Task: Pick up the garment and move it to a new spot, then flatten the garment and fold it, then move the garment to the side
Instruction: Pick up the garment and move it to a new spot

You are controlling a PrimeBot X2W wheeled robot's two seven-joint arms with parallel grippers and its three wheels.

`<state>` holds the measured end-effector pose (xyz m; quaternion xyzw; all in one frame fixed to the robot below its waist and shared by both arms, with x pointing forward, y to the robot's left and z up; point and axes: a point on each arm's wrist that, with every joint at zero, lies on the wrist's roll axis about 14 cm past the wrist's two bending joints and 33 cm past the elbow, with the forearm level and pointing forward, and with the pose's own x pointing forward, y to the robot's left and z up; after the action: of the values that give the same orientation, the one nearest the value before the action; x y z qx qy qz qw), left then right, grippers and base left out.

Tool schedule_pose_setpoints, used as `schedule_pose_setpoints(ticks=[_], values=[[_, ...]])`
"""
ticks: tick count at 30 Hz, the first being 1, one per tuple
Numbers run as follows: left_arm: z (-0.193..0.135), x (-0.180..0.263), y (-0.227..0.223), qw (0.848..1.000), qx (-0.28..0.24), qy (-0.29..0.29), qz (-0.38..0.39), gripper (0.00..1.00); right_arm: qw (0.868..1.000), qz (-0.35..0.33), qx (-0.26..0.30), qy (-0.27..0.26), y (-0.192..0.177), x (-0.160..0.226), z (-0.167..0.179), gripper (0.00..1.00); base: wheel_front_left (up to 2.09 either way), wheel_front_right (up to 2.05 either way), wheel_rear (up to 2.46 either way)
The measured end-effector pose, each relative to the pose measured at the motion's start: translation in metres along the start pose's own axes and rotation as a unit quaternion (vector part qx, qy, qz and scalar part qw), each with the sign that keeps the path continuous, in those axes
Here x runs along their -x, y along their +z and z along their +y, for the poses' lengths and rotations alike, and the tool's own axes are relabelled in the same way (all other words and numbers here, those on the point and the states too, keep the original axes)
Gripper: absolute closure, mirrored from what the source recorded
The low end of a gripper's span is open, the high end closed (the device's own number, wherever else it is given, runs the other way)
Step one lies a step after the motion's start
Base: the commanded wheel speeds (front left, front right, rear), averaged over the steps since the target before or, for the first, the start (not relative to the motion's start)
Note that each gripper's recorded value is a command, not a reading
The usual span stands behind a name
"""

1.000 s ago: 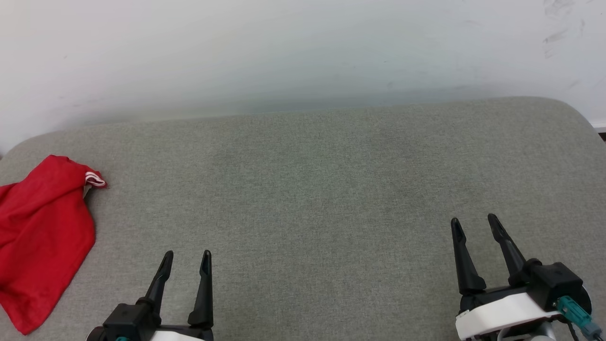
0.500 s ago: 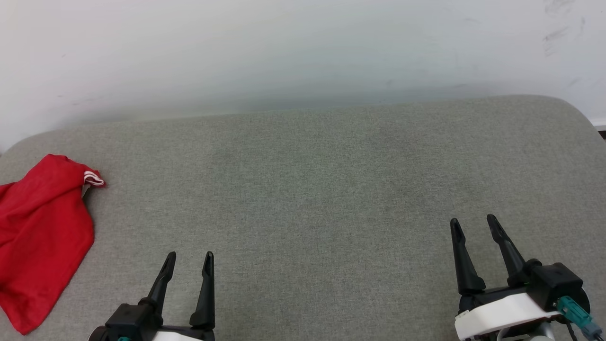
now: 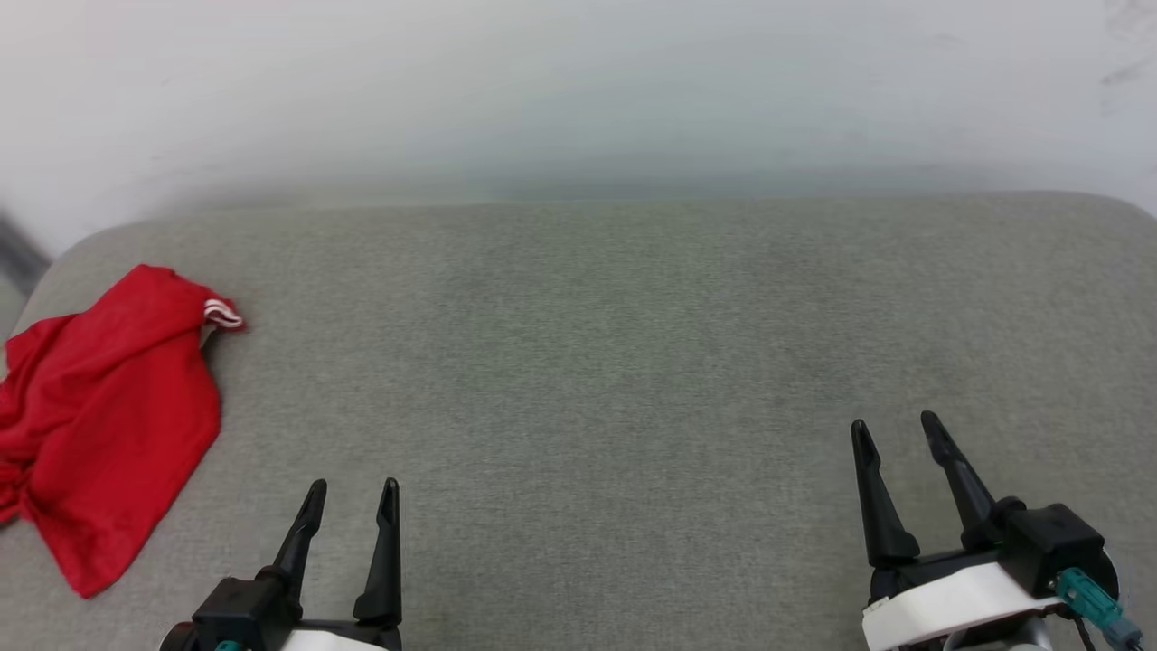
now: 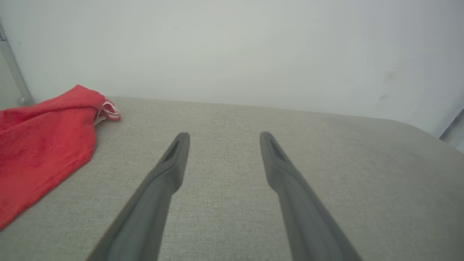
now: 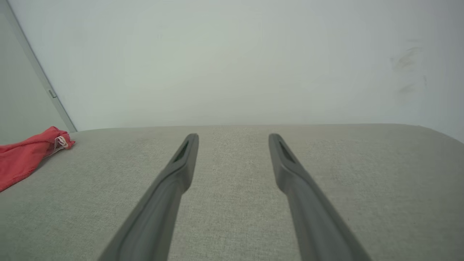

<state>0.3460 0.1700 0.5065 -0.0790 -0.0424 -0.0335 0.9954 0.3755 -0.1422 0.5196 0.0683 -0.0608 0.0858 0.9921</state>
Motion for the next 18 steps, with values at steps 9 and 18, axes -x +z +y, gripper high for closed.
schedule_pose_setpoints(ticks=[9,18], values=[[0.035,0.026,0.009,0.998,-0.011,0.063,-0.009,0.0,0.998,0.01,-0.011,0.061,-0.008,-0.01,0.04,0.0,0.0,0.0,0.0],[0.071,0.064,0.024,0.99,-0.015,0.135,-0.03,0.0,0.99,0.015,-0.043,0.131,-0.012,-0.021,0.089,0.0,0.0,0.0,0.0]])
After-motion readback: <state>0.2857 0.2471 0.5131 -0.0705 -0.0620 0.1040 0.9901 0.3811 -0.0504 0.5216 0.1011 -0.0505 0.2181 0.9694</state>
